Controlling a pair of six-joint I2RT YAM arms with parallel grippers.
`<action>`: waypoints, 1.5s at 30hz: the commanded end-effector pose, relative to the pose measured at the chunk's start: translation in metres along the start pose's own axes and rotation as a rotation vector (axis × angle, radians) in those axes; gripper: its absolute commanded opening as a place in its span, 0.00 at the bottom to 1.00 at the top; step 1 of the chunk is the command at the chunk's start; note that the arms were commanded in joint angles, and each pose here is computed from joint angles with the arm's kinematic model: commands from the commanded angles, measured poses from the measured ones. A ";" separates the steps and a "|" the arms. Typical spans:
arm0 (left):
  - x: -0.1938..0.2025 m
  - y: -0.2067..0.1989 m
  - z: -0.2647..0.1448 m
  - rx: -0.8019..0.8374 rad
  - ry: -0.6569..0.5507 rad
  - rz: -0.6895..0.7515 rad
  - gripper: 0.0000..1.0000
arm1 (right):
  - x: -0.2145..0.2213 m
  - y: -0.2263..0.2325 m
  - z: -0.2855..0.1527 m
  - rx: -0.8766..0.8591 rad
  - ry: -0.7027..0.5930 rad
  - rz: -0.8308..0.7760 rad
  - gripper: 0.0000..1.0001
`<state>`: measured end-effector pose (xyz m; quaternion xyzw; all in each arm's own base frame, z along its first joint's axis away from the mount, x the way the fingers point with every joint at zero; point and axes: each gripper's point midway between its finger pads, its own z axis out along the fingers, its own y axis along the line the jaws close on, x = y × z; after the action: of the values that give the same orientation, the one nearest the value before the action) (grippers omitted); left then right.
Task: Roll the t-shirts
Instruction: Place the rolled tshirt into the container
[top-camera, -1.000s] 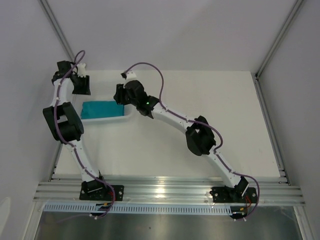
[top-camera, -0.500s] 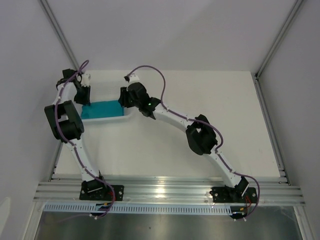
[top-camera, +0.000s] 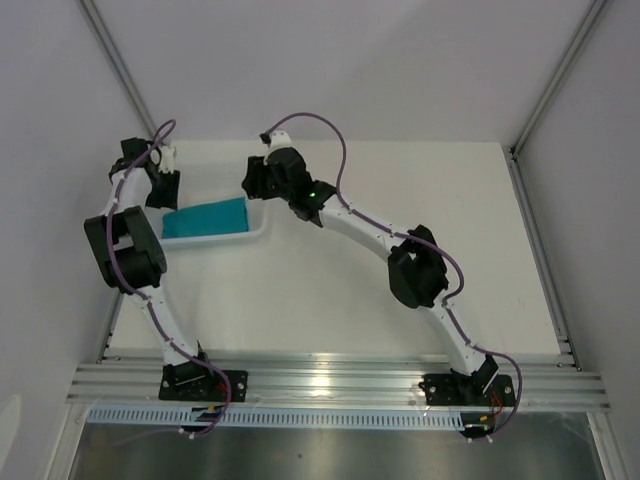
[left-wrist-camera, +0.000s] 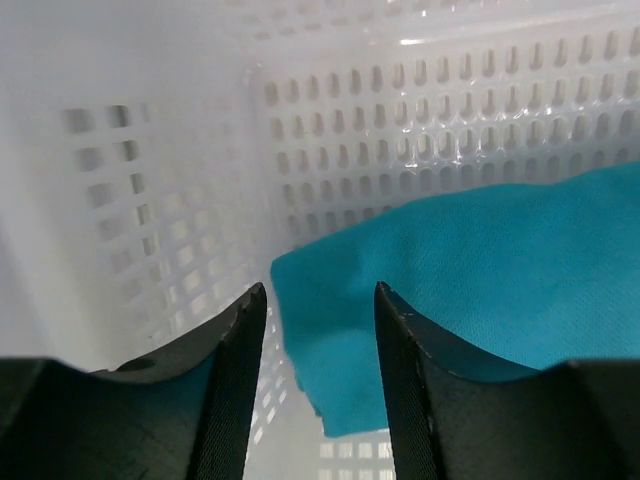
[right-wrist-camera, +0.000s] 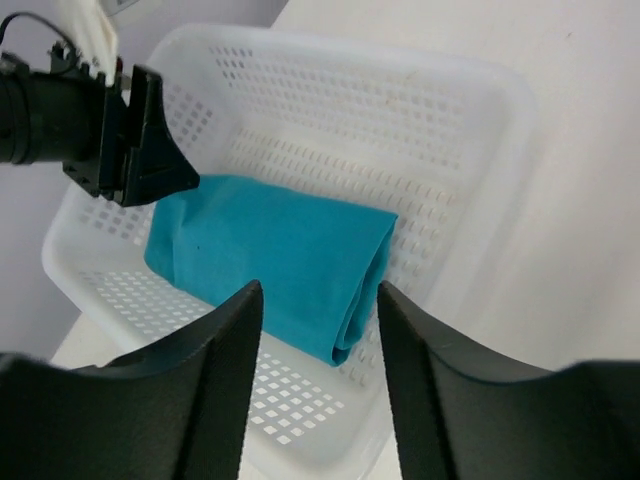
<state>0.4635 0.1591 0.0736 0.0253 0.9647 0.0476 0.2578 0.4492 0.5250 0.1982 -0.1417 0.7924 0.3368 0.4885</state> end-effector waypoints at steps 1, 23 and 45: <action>-0.059 0.021 -0.070 -0.098 -0.203 0.025 0.52 | -0.088 -0.005 -0.043 0.016 -0.141 -0.010 0.56; 0.067 0.049 -0.202 -0.292 -0.200 -0.181 0.64 | -0.129 -0.302 -0.283 0.794 -0.129 0.075 0.75; 0.095 0.061 -0.177 -0.263 -0.139 -0.211 0.67 | -0.112 -0.327 -0.285 0.833 -0.114 0.074 0.75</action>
<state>0.2807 0.2056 0.1674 -0.1157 0.9363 0.1406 0.3002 0.4856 0.0822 0.2327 0.1122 0.8545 0.0062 0.5072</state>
